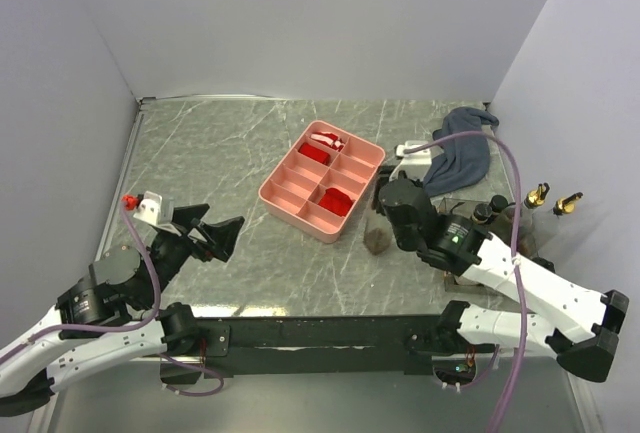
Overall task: Organize the condiment bottles
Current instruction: Pick up the bottle from the center of the board, then place the bottle in the storage box.
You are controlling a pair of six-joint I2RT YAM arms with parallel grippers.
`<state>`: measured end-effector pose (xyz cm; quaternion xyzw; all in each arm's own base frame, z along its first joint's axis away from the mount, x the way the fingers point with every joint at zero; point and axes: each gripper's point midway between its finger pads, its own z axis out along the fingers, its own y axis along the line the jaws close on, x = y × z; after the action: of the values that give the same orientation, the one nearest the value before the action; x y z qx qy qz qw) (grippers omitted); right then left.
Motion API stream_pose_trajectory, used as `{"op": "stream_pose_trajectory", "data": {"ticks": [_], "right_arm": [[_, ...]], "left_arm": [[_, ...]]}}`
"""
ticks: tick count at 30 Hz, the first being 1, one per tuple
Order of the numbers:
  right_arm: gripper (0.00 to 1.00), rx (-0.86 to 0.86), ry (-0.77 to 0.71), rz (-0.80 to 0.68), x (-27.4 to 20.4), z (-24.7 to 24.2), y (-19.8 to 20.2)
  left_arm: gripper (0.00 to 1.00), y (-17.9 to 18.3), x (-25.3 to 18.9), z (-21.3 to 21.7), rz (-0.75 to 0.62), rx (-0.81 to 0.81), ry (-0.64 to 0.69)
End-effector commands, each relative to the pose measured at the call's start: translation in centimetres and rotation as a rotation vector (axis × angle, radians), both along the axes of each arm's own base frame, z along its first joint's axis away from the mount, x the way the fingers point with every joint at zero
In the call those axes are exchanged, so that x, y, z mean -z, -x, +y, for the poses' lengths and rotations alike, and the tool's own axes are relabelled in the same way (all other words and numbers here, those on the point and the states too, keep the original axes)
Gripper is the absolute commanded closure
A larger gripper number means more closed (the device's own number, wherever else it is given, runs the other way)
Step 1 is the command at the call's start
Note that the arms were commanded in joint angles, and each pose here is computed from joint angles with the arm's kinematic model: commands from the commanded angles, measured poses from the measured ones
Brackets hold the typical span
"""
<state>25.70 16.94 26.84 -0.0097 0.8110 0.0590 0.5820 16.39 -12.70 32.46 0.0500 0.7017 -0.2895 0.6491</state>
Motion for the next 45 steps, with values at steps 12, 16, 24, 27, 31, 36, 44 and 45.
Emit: {"op": "stream_pose_trajectory", "data": {"ticks": [12, 16, 24, 27, 31, 36, 44, 45], "right_arm": [[1.0, 0.791, 0.059, -0.277, -10.0, -15.7, 0.4], [1.0, 0.815, 0.05, -0.254, -8.9, -17.8, 0.6], [1.0, 0.714, -0.012, -0.281, -7.0, -19.6, 1.1], [1.0, 0.741, 0.0, -0.273, -6.7, -20.3, 1.1], [1.0, 0.791, 0.051, -0.241, -6.2, -21.1, 1.2], [1.0, 0.763, 0.053, -0.232, -5.8, -21.1, 1.5], [1.0, 0.769, 0.059, -0.214, -3.9, -21.7, 2.1], [1.0, 0.776, 0.048, -0.227, -4.1, -21.9, 2.2]], "left_arm": [[0.03, -0.3, 0.2, -1.3, 0.018, 0.019, -0.02], [0.03, -0.3, 0.1, -2.1, 0.013, 0.04, -0.047], [0.03, 0.1, 0.9, -3.4, 0.014, 0.112, -0.105], [0.03, 0.6, 1.1, -4.1, 0.02, 0.153, -0.095], [0.03, 0.8, 1.1, -4.1, 0.017, 0.163, -0.087], [0.03, 1.1, 0.7, -3.6, 0.005, 0.166, -0.062], [0.03, 1.1, 0.4, -3.3, -0.009, 0.16, -0.046], [0.03, 1.0, 0.5, -3.5, -0.006, 0.161, -0.051]]}}
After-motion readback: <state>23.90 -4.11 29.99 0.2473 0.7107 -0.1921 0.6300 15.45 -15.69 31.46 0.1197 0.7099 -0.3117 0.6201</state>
